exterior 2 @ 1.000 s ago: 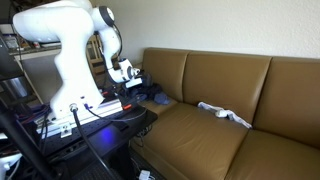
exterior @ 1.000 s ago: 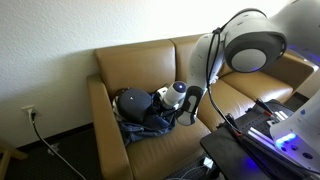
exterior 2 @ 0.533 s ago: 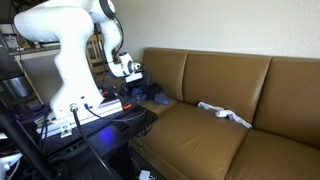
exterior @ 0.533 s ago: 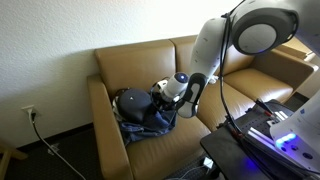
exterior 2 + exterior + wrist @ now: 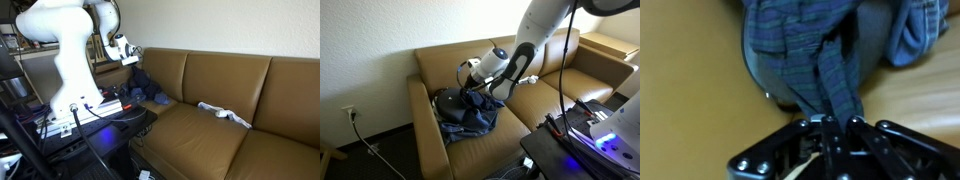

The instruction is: Move the black cloth to the armrest of the chair

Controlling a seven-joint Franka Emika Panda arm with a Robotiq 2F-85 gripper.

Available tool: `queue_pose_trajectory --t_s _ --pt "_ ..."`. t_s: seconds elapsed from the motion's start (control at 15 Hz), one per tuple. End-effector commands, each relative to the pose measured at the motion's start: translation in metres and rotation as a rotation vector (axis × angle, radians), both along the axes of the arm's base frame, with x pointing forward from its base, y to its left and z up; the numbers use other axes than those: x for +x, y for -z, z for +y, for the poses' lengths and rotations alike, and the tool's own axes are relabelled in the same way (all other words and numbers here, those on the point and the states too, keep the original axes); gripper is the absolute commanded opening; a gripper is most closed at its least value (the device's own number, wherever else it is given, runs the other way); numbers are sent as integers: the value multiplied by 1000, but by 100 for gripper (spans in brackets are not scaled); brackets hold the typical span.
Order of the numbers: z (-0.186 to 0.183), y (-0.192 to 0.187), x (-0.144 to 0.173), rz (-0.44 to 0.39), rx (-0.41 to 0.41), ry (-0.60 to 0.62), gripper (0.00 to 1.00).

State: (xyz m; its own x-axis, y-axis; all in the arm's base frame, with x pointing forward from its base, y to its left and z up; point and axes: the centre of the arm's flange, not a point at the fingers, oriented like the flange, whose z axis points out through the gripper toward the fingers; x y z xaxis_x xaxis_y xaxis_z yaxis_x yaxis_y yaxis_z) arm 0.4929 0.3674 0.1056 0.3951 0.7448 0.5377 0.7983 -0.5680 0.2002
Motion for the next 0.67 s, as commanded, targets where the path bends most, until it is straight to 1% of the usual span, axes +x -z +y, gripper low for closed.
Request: queue_pose_trajectory --t_s 0.0,0.13,0.2,0.27,0.33,0.4,0.47,0.53,0.6 --pt "5 -96 -30 -59 162 -114 1" --pt "26 -160 -36 -115 256 -180 1" --pt "34 -191 -43 -132 305 -215 1" --pt "38 -219 -54 -129 354 -254 1" --pt "42 -234 -67 -124 396 -299 1" --pt "80 -219 -40 -155 326 -249 4" --pt "86 -238 -53 -153 358 -274 4" --pt "88 -246 -61 -153 370 -286 4" --pt "88 -248 -64 -151 371 -290 1"
